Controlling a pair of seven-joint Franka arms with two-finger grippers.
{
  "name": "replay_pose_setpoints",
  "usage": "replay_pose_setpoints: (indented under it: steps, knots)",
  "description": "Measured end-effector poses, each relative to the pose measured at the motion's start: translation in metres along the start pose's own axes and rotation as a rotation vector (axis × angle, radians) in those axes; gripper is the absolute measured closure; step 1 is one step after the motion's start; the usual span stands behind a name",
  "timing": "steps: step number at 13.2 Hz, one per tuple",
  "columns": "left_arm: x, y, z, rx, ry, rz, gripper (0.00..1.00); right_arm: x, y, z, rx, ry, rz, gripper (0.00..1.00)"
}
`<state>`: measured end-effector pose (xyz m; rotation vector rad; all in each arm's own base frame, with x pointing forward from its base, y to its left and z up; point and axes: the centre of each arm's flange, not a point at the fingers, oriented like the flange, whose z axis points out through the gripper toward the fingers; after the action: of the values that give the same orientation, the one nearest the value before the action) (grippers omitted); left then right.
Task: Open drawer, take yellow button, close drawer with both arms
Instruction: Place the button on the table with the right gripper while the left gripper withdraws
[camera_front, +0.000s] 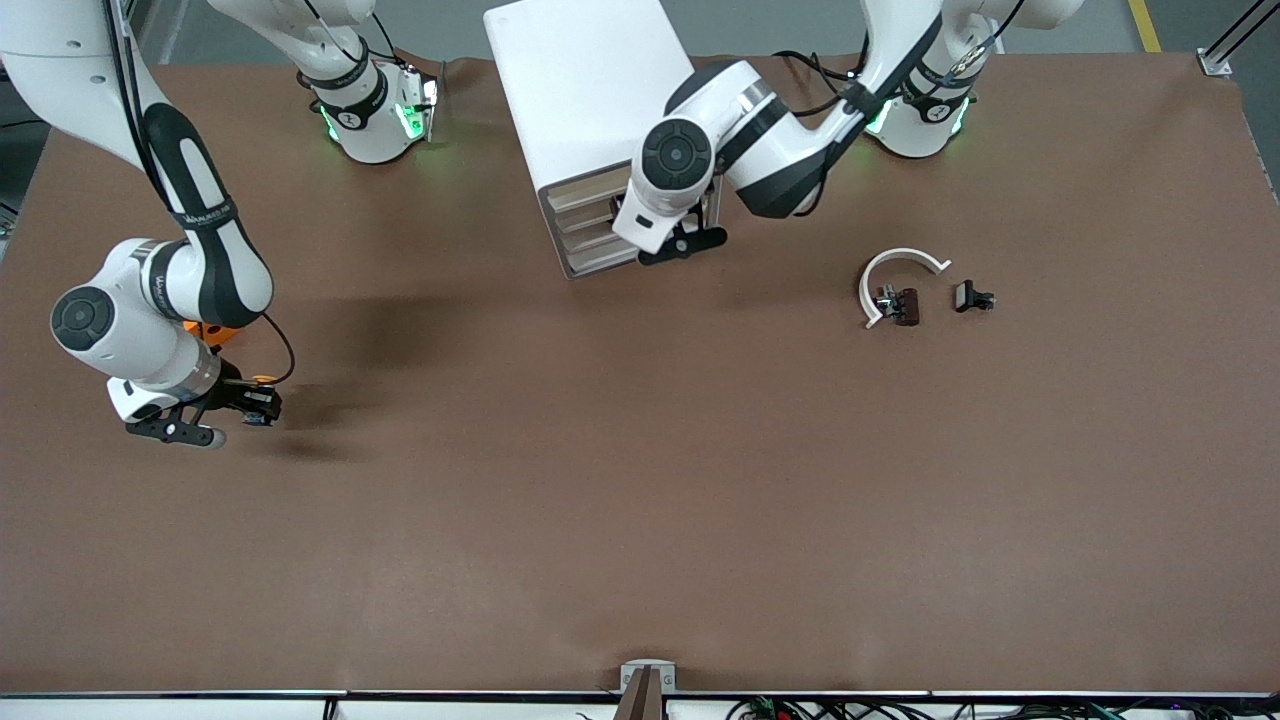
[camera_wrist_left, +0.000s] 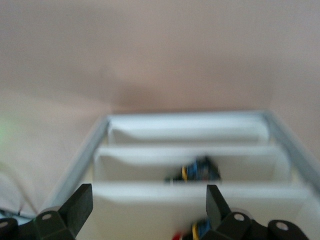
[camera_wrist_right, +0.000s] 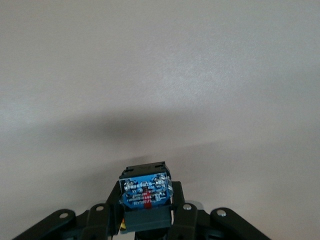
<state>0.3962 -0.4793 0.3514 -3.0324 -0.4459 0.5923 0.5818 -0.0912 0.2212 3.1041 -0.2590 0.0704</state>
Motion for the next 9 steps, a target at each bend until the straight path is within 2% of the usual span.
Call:
replay_pose_setpoints:
  steps: [3, 6, 9]
  knots:
    - [0.070, -0.027, -0.048, -0.010, 0.168, -0.057, 0.00, 0.000, 0.004, 0.023, 0.001, 0.027, -0.037, 0.59]
    - [0.133, -0.069, -0.109, -0.058, 0.277, -0.121, 0.00, -0.003, 0.015, 0.040, 0.000, 0.021, -0.054, 0.59]
    - [0.184, -0.127, -0.164, -0.071, 0.366, -0.097, 0.00, -0.002, 0.015, 0.041, 0.001, 0.024, -0.060, 0.59]
